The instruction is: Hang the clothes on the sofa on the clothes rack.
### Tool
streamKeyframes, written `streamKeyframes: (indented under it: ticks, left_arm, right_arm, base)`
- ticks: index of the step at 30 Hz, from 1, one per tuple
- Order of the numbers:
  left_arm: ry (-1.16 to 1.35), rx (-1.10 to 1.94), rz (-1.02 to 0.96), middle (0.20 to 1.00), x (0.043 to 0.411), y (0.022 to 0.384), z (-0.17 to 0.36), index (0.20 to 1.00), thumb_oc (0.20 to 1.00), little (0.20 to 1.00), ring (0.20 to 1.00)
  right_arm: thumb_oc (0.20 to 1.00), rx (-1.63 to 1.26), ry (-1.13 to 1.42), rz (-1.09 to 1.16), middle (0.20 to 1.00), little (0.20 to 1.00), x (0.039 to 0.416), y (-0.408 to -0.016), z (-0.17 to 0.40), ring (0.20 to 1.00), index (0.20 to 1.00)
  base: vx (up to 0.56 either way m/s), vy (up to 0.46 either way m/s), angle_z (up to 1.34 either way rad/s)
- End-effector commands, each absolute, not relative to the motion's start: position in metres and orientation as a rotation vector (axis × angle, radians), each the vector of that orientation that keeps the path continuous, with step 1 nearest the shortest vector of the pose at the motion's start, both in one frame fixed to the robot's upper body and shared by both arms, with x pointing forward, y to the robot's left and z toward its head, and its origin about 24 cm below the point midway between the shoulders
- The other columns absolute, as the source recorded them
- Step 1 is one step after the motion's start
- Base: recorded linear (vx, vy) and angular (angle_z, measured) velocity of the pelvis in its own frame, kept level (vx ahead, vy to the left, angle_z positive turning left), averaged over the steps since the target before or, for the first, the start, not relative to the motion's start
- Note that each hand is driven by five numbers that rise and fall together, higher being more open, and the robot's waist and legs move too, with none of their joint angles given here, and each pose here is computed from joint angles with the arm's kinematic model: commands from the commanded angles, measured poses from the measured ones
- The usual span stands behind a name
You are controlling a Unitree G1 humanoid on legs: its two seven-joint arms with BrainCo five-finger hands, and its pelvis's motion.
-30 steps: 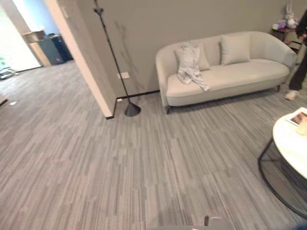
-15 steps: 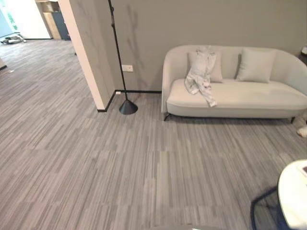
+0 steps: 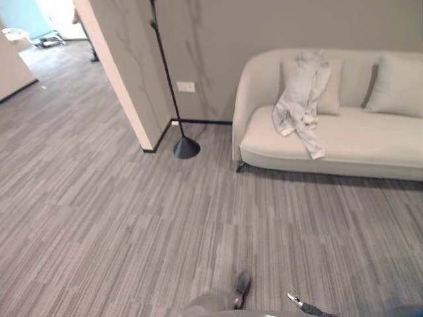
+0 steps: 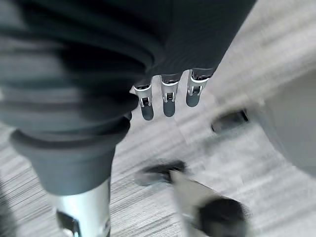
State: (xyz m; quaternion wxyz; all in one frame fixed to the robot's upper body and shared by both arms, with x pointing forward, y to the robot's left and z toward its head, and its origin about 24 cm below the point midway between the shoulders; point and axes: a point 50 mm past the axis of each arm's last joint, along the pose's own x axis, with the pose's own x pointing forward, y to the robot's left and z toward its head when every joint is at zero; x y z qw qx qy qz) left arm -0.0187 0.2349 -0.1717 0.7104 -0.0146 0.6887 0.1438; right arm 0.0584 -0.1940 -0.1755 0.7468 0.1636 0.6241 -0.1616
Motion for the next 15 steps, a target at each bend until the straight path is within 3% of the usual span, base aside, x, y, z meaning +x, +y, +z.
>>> streamKeyframes:
  ticks: [1,7,13,15]
  left_arm:
    - [1.543,-0.051,0.268,1.0,-0.016,0.219,-0.175,1.0,1.0,1.0,1.0]
    - [1.527,-0.065,0.276,1.0,-0.004,0.211,-0.177,1.0,1.0,1.0,1.0]
    - [1.491,-0.061,0.249,1.0,0.009,0.205,-0.178,1.0,1.0,1.0,1.0]
    - [1.431,-0.017,0.219,1.0,0.03,0.208,-0.177,1.0,1.0,1.0,1.0]
  right_arm:
    - [1.0,0.363,1.428,-0.299,1.0,1.0,0.032,-0.174,-0.18,1.0,1.0]
    - [1.0,0.296,1.439,-0.142,1.0,1.0,0.04,-0.147,-0.181,1.0,1.0]
    - [1.0,0.273,1.406,-0.118,1.0,1.0,0.052,-0.151,-0.18,1.0,1.0]
    - [1.0,0.239,1.313,-0.117,1.0,1.0,0.077,-0.16,-0.176,1.0,1.0]
  base:
    - [0.42,0.041,-0.5]
    - [0.42,0.083,-0.51]
    - [0.38,0.11,-0.32]
    - [0.68,0.058,0.16]
